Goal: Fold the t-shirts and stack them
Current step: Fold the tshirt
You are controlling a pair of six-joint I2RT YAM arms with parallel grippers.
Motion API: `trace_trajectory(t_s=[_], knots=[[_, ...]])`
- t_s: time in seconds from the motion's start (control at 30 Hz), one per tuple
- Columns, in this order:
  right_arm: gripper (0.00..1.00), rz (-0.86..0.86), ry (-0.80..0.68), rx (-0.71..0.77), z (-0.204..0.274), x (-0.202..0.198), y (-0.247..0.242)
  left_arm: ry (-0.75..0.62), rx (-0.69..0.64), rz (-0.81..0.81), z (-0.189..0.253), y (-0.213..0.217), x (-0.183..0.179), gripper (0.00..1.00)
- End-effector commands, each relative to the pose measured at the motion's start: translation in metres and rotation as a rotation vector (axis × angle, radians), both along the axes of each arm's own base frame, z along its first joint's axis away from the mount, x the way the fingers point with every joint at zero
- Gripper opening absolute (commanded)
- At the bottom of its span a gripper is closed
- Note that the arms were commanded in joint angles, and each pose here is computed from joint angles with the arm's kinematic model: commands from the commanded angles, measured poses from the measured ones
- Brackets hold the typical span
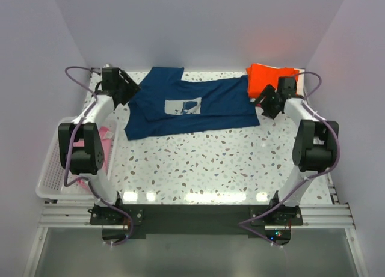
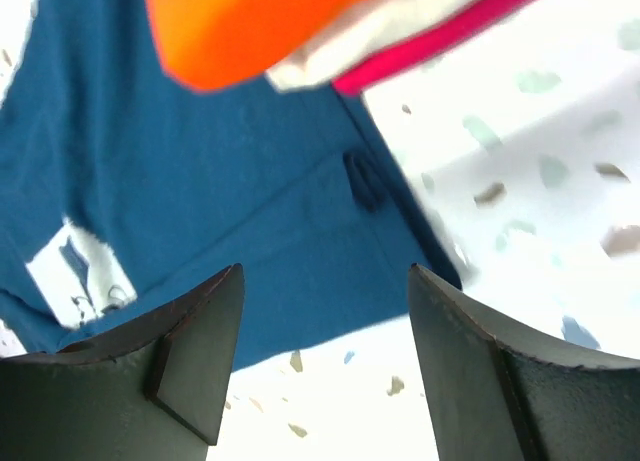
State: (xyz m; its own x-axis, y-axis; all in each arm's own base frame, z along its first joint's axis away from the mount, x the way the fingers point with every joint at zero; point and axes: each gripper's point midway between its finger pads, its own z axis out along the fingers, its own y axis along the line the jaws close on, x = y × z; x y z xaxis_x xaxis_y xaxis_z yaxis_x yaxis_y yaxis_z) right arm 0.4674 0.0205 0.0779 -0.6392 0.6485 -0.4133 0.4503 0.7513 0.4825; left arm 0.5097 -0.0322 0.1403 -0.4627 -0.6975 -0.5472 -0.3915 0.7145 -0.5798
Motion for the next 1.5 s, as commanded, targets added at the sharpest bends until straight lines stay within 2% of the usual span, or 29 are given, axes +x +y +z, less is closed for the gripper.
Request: trace_trajectory(t_s=[0.0,0.1,0.17,0.2,0.4,0.5,0.83,1.13,1.47], knots=[[0.69,-0.010,-0.075,-0.065,0.033,-0.026,-0.002,0.025,0.080,0.042,0.018,-0.005,-0.039,0.65],[0.68,-0.004,-0.053,-0.074,0.022,-0.047,0.002,0.102,0.153,0.140,0.001,0.002,-0.083,0.63],[0.66,-0.012,-0.072,-0.074,0.026,-0.054,0.003,0.089,0.172,0.179,0.003,-0.002,-0.103,0.58],[0.66,-0.012,-0.063,-0.074,0.019,-0.061,0.004,0.131,0.188,0.188,-0.016,-0.001,-0.121,0.58],[0.63,0.000,-0.049,-0.059,0.007,-0.070,0.010,0.222,0.206,0.265,-0.061,0.008,-0.163,0.55],[0.63,0.011,-0.045,-0.041,0.004,-0.069,0.014,0.241,0.210,0.272,-0.073,0.009,-0.165,0.54],[0.63,0.019,-0.015,-0.045,-0.008,-0.067,0.013,0.312,0.341,0.372,-0.090,0.035,-0.165,0.53],[0.62,0.015,0.011,-0.052,-0.017,-0.066,0.012,0.315,0.312,0.354,-0.097,0.026,-0.151,0.52],[0.56,-0.015,0.033,-0.047,-0.031,-0.049,0.010,0.332,0.321,0.347,-0.106,0.023,-0.141,0.45]])
